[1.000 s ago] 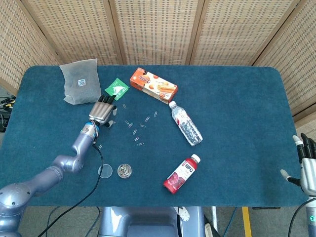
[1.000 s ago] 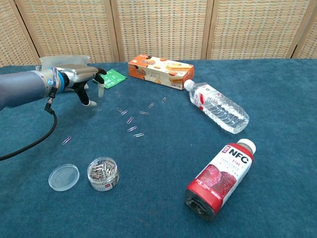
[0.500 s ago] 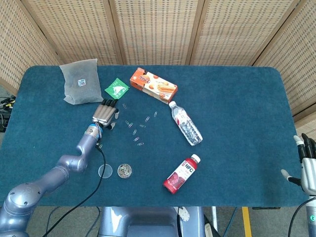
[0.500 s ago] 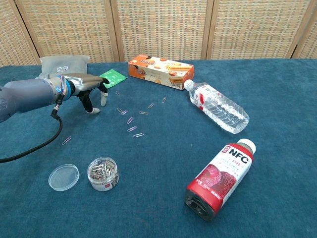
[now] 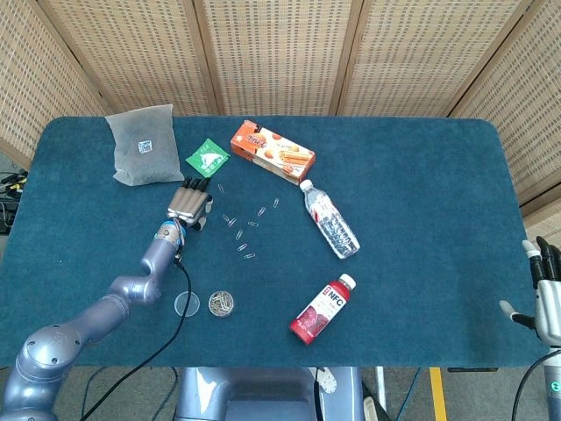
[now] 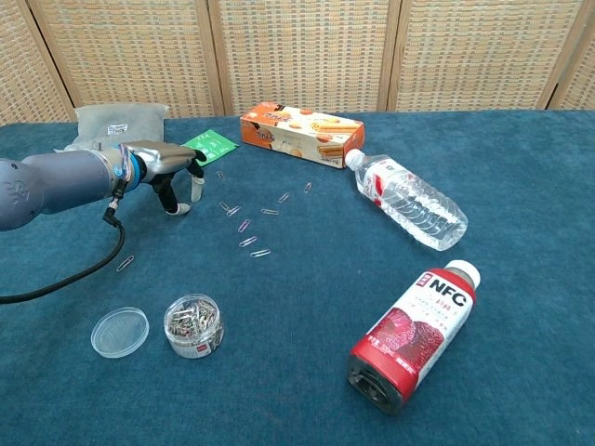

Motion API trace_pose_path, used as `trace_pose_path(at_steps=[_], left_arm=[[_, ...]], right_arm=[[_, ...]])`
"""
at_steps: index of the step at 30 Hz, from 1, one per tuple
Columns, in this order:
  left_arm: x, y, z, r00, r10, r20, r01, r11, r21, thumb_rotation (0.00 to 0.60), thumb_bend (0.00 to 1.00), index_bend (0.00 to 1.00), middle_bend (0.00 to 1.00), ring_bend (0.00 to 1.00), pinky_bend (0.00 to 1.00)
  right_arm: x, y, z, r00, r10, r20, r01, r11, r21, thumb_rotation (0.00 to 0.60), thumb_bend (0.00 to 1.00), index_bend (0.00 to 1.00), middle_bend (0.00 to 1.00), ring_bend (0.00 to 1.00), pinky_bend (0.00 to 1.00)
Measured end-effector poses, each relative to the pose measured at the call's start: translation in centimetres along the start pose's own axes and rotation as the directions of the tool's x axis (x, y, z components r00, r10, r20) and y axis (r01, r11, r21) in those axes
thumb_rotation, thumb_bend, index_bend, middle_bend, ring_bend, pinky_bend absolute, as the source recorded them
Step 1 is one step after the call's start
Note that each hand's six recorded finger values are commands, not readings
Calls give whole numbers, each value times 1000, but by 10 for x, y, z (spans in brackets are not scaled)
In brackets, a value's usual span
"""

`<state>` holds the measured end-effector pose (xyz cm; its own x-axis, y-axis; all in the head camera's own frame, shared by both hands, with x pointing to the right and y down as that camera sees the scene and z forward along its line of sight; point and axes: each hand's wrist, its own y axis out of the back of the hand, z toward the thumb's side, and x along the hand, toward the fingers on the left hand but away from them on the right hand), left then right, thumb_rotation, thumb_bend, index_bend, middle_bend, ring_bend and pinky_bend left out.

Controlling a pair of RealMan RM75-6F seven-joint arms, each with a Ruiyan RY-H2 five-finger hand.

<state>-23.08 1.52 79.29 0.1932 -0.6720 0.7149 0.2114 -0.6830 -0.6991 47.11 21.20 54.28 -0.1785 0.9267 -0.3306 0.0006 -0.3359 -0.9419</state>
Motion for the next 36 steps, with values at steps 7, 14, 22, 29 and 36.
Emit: trace_pose_path(at_steps=[7, 14, 22, 29, 36], left_arm=[[-2, -2, -7, 1000, -2, -16, 2, 1000, -4, 600, 406, 588, 0, 0, 0], [-6, -5, -16, 999, -3, -32, 3, 1000, -11, 600, 408, 660, 0, 0, 0], [-9, -7, -22, 999, -7, -40, 7, 1000, -15, 600, 412, 732, 0, 0, 0], [-11, -3, -24, 999, 5, -40, -5, 1000, -17, 600, 414, 732, 0, 0, 0], [-16, 8, -18, 999, 36, -9, -36, 999, -22, 600, 414, 733, 0, 0, 0]], right_arm=[[0, 0, 1, 1000, 0, -4, 0, 1000, -3, 600, 0, 58, 0, 0, 0], [1, 1, 2, 1000, 0, -11, 0, 1000, -9, 600, 0, 58, 0, 0, 0], [2, 1, 4, 1000, 1, -20, -1, 1000, -13, 600, 0, 58, 0, 0, 0], [3, 2, 5, 1000, 0, -25, -1, 1000, -18, 600, 0, 58, 0, 0, 0], [4, 4, 6, 999, -6, -32, 5, 1000, -22, 600, 0, 58, 0, 0, 0]])
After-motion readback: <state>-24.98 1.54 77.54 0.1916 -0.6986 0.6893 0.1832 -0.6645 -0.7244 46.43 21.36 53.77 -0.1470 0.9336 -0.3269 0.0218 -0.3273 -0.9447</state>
